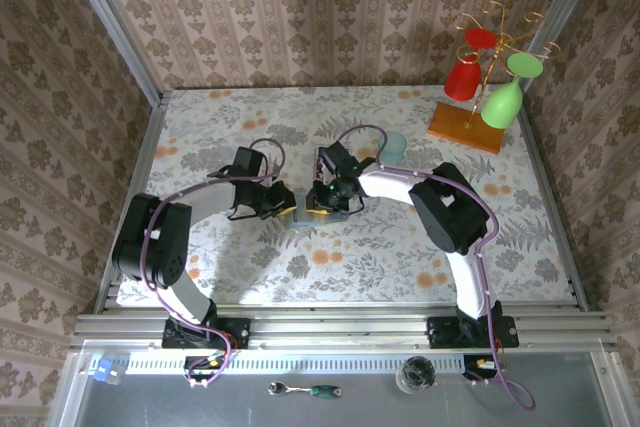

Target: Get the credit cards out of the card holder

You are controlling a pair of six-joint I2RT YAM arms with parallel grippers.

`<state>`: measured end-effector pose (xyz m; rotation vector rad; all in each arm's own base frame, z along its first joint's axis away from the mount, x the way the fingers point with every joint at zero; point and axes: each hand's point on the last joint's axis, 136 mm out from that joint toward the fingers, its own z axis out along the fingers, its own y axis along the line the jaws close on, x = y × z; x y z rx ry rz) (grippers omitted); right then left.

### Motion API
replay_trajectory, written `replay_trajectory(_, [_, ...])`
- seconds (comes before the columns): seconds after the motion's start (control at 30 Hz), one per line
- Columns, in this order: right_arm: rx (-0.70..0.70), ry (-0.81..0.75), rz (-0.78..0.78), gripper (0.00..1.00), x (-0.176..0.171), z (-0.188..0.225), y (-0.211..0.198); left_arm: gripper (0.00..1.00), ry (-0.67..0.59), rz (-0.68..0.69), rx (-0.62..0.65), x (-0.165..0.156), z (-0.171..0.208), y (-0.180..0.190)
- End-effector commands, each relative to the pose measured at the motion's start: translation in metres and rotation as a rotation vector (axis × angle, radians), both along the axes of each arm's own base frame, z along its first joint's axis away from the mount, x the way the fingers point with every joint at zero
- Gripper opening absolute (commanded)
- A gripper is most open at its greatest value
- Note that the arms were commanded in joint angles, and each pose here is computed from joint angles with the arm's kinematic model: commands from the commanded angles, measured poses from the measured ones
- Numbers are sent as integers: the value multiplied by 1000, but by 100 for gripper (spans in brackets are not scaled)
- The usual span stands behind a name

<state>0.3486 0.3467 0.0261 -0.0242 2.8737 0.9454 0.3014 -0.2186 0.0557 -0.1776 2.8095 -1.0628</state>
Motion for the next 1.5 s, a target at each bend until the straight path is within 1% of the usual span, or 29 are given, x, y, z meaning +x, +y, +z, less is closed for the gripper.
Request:
replay_trajectory(0.0, [-5,29,-46,23,-5,-1,-10,20,-7,9,-23,7,5,-6])
replay_trajectory(0.1, [16,37,-80,22,-7,0,-10,26,-1,11,-26,5,1,-6])
replay_trajectory(0.2, [47,48,-108,21,-8,-1,-9,29,9,9,-27,5,-5,-6])
replay_trajectory(0.43, [62,57,-129,20,-10,-1,-11,32,34,12,-33,2,-18,-7])
replay_trajectory(0.63, [81,67,-137,20,-10,-2,-11,33,39,16,-49,3,-21,-10])
replay_trajectory(0.8, [101,77,-138,20,-11,-4,-11,32,42,18,-58,4,-22,-11])
replay_trajectory(1.07, [105,84,-138,20,-11,-5,-11,29,46,11,-72,7,-25,-18])
replay_trajectory(1.2, [105,85,-136,20,-12,-6,-11,29,45,12,-74,8,-24,-19])
replay_trajectory(1.37, [123,72,-127,20,-11,0,-8,27,29,9,-82,11,-18,-22])
replay_trajectory(1.47, [137,45,-118,20,-9,10,-6,26,31,-8,-112,10,-11,-27])
